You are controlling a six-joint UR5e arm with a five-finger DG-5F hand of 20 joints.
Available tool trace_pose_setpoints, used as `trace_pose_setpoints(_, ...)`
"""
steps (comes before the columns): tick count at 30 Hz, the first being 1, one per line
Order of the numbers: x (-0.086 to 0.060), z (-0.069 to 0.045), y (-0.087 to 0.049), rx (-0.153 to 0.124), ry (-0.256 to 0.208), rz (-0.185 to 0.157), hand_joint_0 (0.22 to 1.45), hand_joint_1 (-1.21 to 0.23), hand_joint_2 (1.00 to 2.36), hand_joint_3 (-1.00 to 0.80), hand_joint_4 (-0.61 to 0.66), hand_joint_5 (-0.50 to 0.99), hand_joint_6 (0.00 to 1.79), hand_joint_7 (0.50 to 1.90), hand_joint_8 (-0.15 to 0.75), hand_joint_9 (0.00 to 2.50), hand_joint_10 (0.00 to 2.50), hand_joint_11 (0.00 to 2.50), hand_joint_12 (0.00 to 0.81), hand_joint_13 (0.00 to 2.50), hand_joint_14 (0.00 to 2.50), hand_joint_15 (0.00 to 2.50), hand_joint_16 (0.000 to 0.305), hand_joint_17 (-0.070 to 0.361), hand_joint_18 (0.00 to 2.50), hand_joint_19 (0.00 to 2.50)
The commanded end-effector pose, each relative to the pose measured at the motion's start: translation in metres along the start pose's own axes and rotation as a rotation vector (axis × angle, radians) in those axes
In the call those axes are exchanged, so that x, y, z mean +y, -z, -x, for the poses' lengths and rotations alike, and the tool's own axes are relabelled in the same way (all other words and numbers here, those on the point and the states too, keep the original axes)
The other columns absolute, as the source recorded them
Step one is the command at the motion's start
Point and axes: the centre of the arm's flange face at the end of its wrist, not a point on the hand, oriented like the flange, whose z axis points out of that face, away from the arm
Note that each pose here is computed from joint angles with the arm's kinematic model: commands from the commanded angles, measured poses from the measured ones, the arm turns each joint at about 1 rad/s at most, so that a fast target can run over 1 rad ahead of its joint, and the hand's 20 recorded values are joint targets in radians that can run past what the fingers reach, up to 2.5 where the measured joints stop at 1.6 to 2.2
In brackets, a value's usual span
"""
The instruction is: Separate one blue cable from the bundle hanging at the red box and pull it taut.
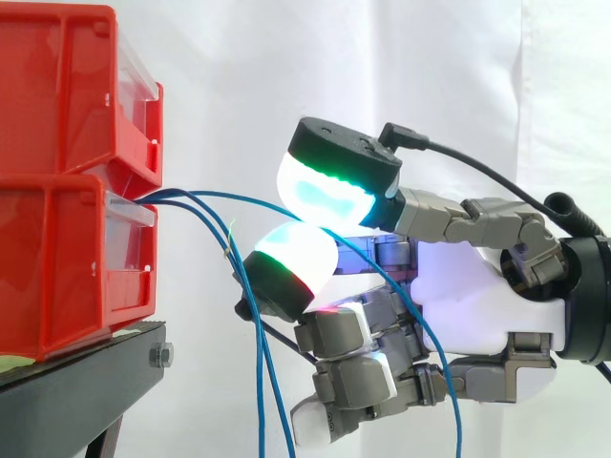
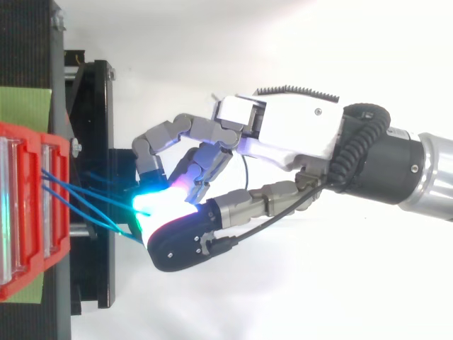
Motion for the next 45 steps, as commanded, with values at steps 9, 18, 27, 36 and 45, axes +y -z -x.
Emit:
trace_pose_setpoints(9,-0.0018,-0.0046,0.0015,0.003,0.001,0.003,0.59,-0.72,1.03,-0.02,-0.01,-0.16,0.88,1.54,0.238,1.12,0.03,1.26,0.322,1.12,0.03,1.25,0.042,0.095,0.65,0.6)
trace_pose_setpoints(18,-0.0026,-0.0043,0.0023,0.003,0.004,-0.005,0.59,-0.71,1.03,-0.02,-0.01,-0.16,0.88,1.53,0.239,1.12,0.03,1.26,0.318,1.12,0.03,1.25,0.042,0.095,0.65,0.61)
trace_pose_setpoints(27,-0.0033,-0.0054,0.0029,0.005,0.004,-0.007,0.59,-0.71,1.03,-0.02,0.0,-0.16,0.88,1.53,0.239,1.13,0.03,1.27,0.323,1.12,0.03,1.25,0.043,0.096,0.65,0.6)
trace_pose_setpoints(36,-0.0031,-0.0054,0.0027,0.005,0.004,-0.005,0.59,-0.71,1.03,-0.02,-0.01,-0.16,0.88,1.53,0.238,1.13,0.03,1.26,0.319,1.13,0.03,1.25,0.043,0.096,0.65,0.59)
trace_pose_setpoints(45,-0.004,-0.0041,0.0031,0.003,0.005,-0.008,0.59,-0.71,1.03,-0.02,-0.01,-0.16,0.88,1.52,0.239,1.13,0.03,1.26,0.316,1.13,0.03,1.26,0.043,0.097,0.65,0.6)
